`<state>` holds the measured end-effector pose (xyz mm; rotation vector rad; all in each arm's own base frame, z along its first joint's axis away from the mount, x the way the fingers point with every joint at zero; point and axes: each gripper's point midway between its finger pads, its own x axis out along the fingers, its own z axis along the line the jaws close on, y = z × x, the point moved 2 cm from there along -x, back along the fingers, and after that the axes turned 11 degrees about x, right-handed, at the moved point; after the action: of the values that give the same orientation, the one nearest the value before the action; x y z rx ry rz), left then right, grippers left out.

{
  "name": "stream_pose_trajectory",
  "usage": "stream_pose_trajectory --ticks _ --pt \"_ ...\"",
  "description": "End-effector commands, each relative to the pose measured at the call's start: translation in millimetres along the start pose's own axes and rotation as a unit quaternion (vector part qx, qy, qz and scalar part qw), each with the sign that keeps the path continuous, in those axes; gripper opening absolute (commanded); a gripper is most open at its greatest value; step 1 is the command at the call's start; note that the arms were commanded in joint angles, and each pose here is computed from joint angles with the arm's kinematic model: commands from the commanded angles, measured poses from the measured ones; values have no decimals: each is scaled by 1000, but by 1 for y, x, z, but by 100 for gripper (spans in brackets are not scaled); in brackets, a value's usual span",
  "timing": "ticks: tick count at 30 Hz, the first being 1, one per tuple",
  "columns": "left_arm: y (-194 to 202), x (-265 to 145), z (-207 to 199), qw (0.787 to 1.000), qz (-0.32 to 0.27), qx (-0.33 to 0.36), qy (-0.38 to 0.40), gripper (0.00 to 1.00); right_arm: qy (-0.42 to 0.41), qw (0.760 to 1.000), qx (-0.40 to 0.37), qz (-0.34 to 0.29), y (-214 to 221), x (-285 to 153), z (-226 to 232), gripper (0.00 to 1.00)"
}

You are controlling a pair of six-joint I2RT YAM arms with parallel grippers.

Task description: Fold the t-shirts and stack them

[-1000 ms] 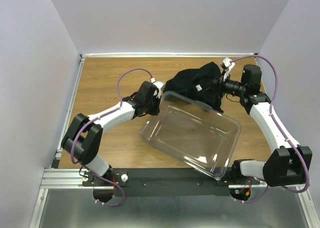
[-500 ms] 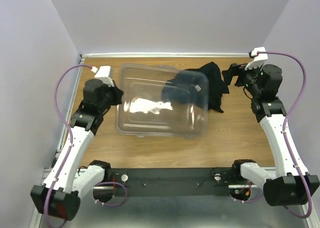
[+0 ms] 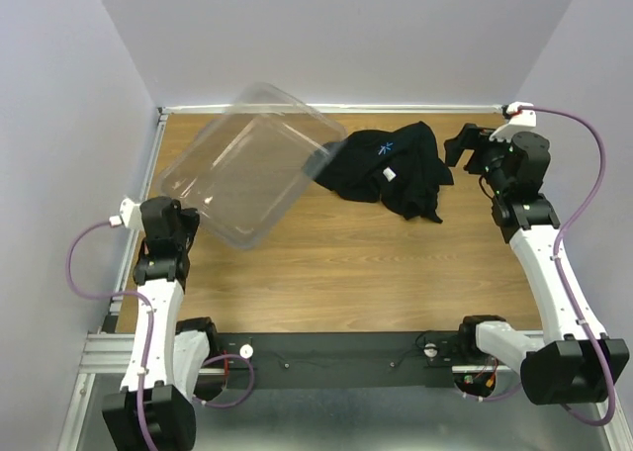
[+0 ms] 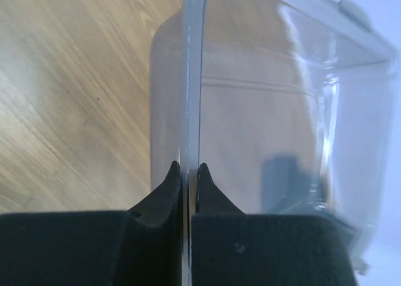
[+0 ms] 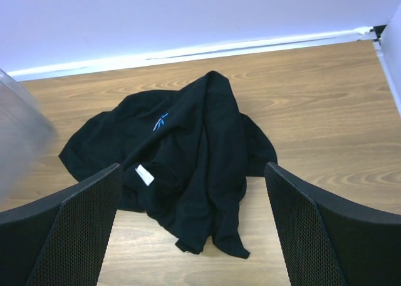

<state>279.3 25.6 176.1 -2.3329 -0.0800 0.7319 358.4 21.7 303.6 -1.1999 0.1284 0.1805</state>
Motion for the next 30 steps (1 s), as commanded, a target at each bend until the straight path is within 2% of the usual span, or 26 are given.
stream_pose_trajectory --ticks 1,9,18,25,26,27,28,30 --pt "-70 -3 -26 965 -152 -212 32 0 -17 1000 17 13 10 4 3 100" --pt "-82 53 -8 957 -172 -228 -46 0 -39 998 20 36 22 7 8 100" --pt "-96 85 16 937 -210 -258 -108 0 -45 997 18 53 32 12 7 100" --pt "-110 106 29 937 -221 -230 -142 0 -54 996 12 63 37 15 9 100" --pt "-111 112 25 946 -210 -202 -143 13 -56 996 11 66 38 15 9 100" --pt "-114 114 24 949 -206 -192 -143 31 -57 996 8 67 39 15 9 100" --pt "-113 114 23 952 -198 -184 -145 62 -67 995 5 71 40 15 12 100" --pt "-112 108 18 957 -188 -176 -130 81 -79 994 -8 78 44 14 13 100"
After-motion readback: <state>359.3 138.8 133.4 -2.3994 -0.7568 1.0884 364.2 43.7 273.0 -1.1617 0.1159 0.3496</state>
